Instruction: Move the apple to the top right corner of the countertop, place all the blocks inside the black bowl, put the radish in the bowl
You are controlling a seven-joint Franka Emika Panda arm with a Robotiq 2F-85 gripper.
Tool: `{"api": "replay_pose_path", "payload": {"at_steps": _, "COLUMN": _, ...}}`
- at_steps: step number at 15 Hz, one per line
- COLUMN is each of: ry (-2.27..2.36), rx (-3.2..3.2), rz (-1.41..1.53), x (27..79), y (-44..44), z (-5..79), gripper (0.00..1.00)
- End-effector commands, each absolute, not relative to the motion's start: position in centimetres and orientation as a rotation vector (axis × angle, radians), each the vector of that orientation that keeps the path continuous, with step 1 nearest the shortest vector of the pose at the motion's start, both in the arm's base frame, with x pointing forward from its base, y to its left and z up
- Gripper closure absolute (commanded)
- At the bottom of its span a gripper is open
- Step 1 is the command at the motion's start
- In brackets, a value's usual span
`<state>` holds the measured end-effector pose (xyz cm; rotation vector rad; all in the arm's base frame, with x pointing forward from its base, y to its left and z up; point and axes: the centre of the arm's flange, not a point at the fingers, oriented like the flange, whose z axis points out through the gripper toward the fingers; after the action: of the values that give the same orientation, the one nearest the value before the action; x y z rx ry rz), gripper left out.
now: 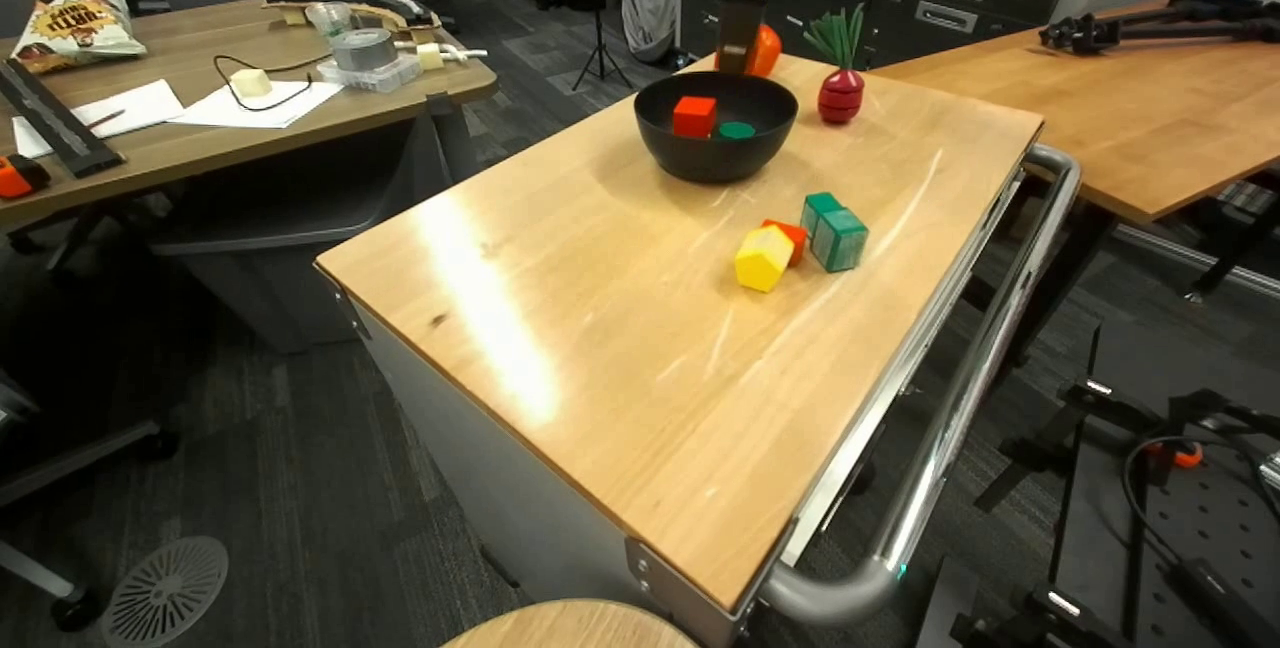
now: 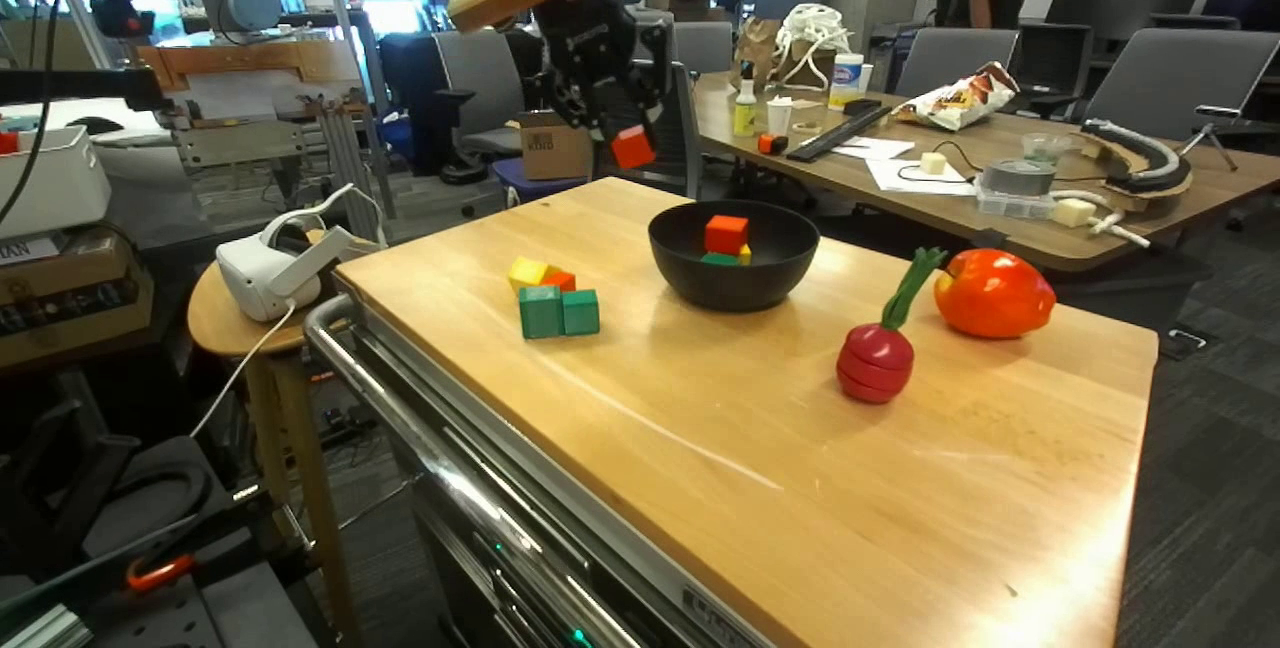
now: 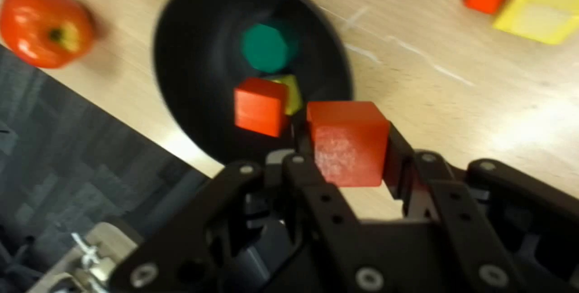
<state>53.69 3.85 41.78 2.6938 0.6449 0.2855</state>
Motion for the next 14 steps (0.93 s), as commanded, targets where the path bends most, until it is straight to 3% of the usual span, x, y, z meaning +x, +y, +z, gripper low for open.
{"api": "replay_pose_path", "payload": {"at_steps": 1, "ry": 0.376, "rx": 2.65, "rz": 0.264, "x": 55.4, "y": -2.5, "z": 40.6, "gripper": 0.87}}
{"api": "replay_pose_path", "payload": {"at_steps": 5, "ry": 0.175, "rx": 2.665, "rz": 0.259, "x": 57.7, "y": -6.2, "z": 37.2, "gripper": 0.87}}
{"api": "replay_pose_path", "payload": {"at_steps": 11, "ry": 0.138, "rx": 2.732, "rz": 0.327, "x": 61.3, "y": -5.1, "z": 34.5, "gripper": 0.87}}
{"api": "replay_pose_path", "payload": {"at_steps": 12, "ry": 0.158, "rx": 2.738, "rz": 0.315, "x": 61.6, "y": -4.7, "z": 34.2, "gripper": 0.78}}
{"api": "replay_pose_path", "payload": {"at_steps": 13, "ry": 0.198, "rx": 2.747, "rz": 0.277, "x": 61.8, "y": -4.3, "z": 34.0, "gripper": 0.37}}
{"api": "replay_pose_path", "payload": {"at_steps": 14, "ry": 0.229, "rx": 2.754, "rz": 0.238, "x": 61.6, "y": -3.7, "z": 33.9, "gripper": 0.37}}
